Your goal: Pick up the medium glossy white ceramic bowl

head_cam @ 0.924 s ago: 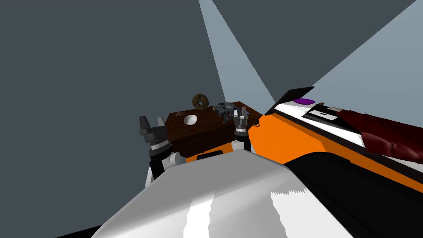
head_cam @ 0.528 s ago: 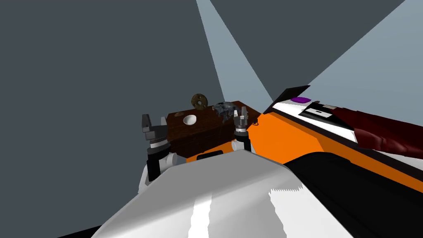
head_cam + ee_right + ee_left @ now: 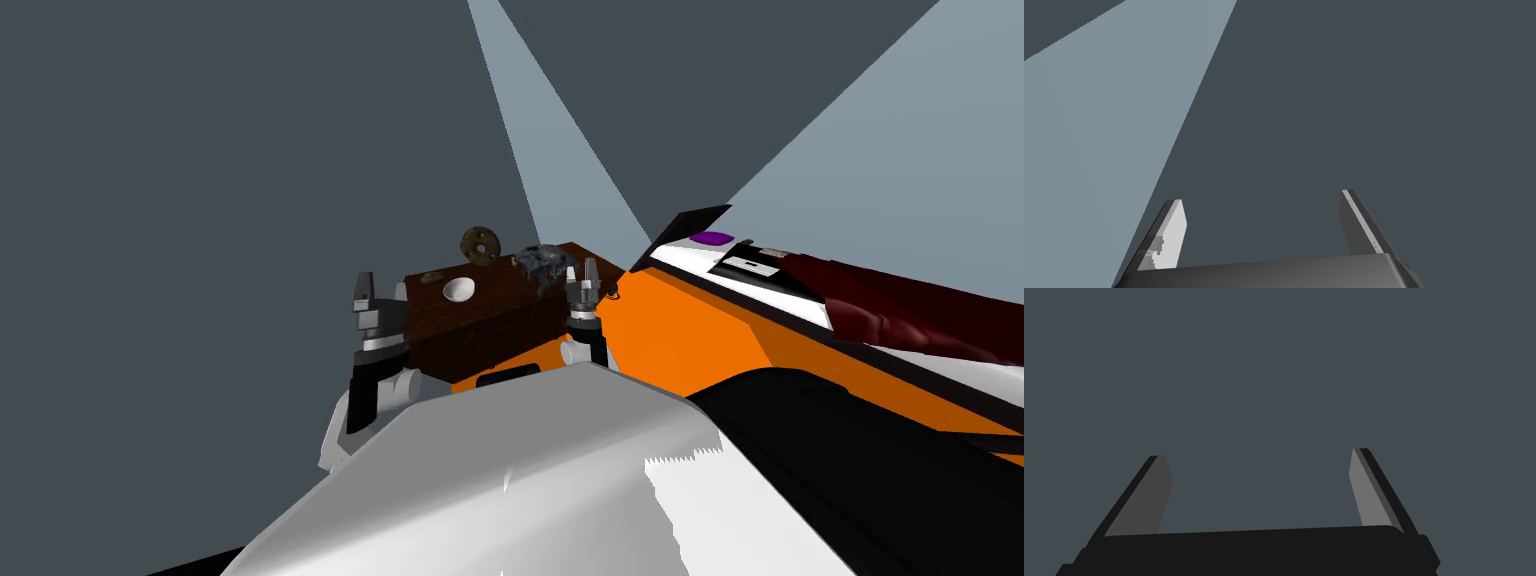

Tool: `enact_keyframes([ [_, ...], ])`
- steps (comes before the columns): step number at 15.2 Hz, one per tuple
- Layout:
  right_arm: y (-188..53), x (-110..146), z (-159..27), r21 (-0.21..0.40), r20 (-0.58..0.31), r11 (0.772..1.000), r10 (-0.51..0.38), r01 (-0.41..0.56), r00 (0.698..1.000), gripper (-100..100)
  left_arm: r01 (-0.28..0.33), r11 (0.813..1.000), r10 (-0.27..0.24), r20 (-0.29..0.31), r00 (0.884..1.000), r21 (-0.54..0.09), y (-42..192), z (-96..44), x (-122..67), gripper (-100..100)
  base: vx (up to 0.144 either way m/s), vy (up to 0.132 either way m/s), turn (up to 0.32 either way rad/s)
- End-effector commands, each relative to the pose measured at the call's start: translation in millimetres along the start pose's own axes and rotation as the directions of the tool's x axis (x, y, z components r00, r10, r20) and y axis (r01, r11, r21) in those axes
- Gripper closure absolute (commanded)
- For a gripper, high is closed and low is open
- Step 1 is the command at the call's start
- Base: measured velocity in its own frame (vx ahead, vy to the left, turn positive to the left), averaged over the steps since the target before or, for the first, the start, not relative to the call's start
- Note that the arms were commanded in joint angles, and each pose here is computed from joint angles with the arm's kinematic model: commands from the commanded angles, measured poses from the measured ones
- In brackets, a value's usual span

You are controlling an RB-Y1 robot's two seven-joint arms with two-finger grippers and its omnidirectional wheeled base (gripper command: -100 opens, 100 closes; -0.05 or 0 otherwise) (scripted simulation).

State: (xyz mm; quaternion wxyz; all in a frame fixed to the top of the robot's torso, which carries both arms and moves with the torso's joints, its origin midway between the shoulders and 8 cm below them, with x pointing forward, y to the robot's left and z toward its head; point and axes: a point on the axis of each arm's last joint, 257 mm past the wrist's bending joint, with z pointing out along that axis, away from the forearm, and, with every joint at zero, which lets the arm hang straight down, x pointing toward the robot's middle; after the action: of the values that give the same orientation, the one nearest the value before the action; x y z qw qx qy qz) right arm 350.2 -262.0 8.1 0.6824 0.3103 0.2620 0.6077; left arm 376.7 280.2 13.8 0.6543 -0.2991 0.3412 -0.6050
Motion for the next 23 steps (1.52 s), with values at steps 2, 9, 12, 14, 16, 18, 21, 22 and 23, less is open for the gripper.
enact_keyframes([
  [2, 0, 0, 0.0, 0.0, 0.0, 1.0, 0.0, 0.0, 1.0, 0, 0.005, 0.999, -0.005, -0.012, 1.0, -0.052, 12, 4.8, -3.4, -100, -0.034, 0.049, -0.106],
  [9, 0, 0, 0.0, 0.0, 0.0, 1.0, 0.0, 0.0, 1.0, 0, 0.012, 0.987, -0.015, -0.014, 1.0, -0.16, 38, 10.8, -11.9, -100, -0.024, 0.034, -0.08],
  [12, 0, 0, 0.0, 0.0, 0.0, 1.0, 0.0, 0.0, 1.0, 0, 0.018, 0.977, -0.02, -0.009, 1.0, -0.212, 50, 13.2, -17.3, -100, -0.025, 0.031, -0.091],
  [14, 0, 0, 0.0, 0.0, 0.0, 1.0, 0.0, 0.0, 1.0, 0, 0.024, 0.969, -0.026, -0.005, 1.0, -0.246, 59, 16.2, -22.6, -100, -0.032, 0.032, -0.123],
  [16, 0, 0, 0.0, 0.0, 0.0, 1.0, 0.0, 0.0, 1.0, 0, 0.032, 0.961, -0.033, 0.001, 0.999, -0.275, 65, 19.5, -28.2, -100, -0.02, 0.028, -0.087],
  [18, 0, 0, 0.0, 0.0, 0.0, 1.0, 0.0, 0.0, 1.0, 0, 0.032, 0.948, -0.03, 0.01, 0.999, -0.317, 76, 16.1, -30.3, -100, -0.022, 0.03, -0.093],
  [21, 0, 0, 0.0, 0.0, 0.0, 1.0, 0.0, 0.0, 1.0, 0, 0.041, 0.934, -0.036, 0.021, 0.999, -0.354, 85, 18.2, -37.0, -100, -0.019, 0.014, -0.084],
  [22, 0, 0, 0.0, 0.0, 0.0, 1.0, 0.0, 0.0, 1.0, 0, 0.041, 0.927, -0.034, 0.026, 0.999, -0.373, 90, 16.3, -38.0, -100, -0.018, 0.018, -0.057],
  [23, 0, 0, 0.0, 0.0, 0.0, 1.0, 0.0, 0.0, 1.0, 0, 0.041, 0.926, -0.034, 0.026, 0.999, -0.375, 91, 16.0, -38.1, -100, -0.01, 0.012, 0.004],
])
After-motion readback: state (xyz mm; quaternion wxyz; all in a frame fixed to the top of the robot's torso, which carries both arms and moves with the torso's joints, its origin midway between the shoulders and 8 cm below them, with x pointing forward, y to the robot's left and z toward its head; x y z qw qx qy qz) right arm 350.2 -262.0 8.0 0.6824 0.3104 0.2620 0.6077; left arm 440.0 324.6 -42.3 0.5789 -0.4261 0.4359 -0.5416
